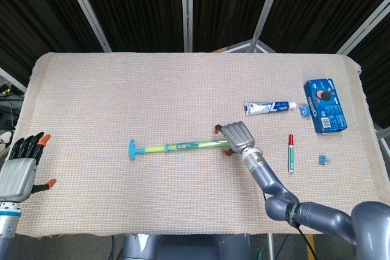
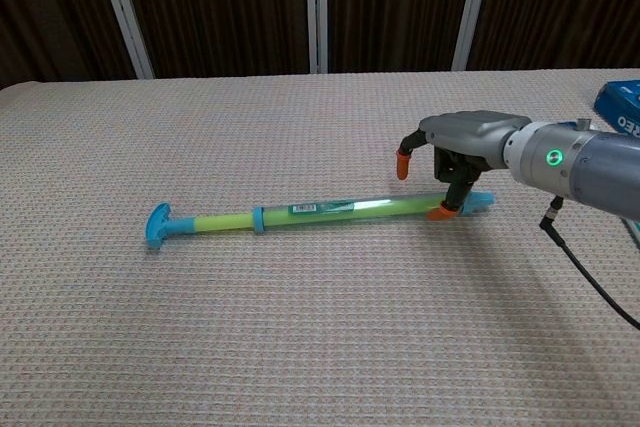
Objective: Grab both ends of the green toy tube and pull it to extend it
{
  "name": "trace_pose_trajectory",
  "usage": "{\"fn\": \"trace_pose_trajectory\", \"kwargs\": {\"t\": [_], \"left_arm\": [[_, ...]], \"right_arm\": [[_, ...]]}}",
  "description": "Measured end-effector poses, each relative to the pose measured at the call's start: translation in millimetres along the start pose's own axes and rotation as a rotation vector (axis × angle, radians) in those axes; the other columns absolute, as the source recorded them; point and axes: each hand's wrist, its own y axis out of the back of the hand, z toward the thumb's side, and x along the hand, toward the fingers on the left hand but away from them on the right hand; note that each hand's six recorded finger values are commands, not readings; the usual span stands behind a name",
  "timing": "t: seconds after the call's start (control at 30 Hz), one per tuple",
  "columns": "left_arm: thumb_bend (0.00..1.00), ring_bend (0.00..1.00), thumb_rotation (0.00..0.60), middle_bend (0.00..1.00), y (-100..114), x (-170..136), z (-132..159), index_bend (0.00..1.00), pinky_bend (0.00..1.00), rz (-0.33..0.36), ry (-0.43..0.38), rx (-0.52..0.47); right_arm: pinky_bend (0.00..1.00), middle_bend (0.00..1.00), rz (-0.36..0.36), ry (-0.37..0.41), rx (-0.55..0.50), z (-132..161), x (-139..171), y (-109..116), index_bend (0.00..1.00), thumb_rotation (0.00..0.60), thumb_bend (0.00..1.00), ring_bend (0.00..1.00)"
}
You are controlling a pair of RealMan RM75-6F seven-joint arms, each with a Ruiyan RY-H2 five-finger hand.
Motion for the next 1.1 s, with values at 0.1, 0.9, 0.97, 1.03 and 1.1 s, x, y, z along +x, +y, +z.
{"fn": "trace_pose_trajectory", "kwargs": {"t": [0.1,0.9,0.97,1.03,1.1], "left_arm": [[0.00,0.00,0.600,0.00,0.5,-0.1,0.0,0.00,0.00,0.001,-0.001,-0.001],[0.00,0.00,0.600,0.00,-1.2,0.9,0.3,0.00,0.00,-0.005,0.000,0.002],[0.00,0.00,0.600,0.00,-1.7,1.0,0.5,0.00,0.00,-0.006,-0.001,0.003],[0.00,0.00,0.600,0.00,-3.0,1.6,0.8,0.00,0.00,-0.011,-0.001,0.003],[0.00,0.00,0.600,0.00,-4.9,2.9,1.8,0.00,0.01,-0.018,-0.003,0.003]], "right_arm": [[1.00,1.00,-0.005,-0.009,-0.004,1.4,-3.2,-1.5,0.39,0.600,0.13,1.00],[1.00,1.00,0.000,-0.024,0.020,12.2,-12.7,-16.5,0.57,0.600,0.22,1.00],[1.00,1.00,0.000,-0.026,0.018,12.4,-13.0,-17.3,0.60,0.600,0.27,1.00],[1.00,1.00,-0.001,-0.026,0.008,13.2,-12.6,-17.0,0.62,0.600,0.31,1.00],[1.00,1.00,-0.002,-0.024,-0.003,14.3,-11.9,-16.4,0.63,0.600,0.34,1.00]]}}
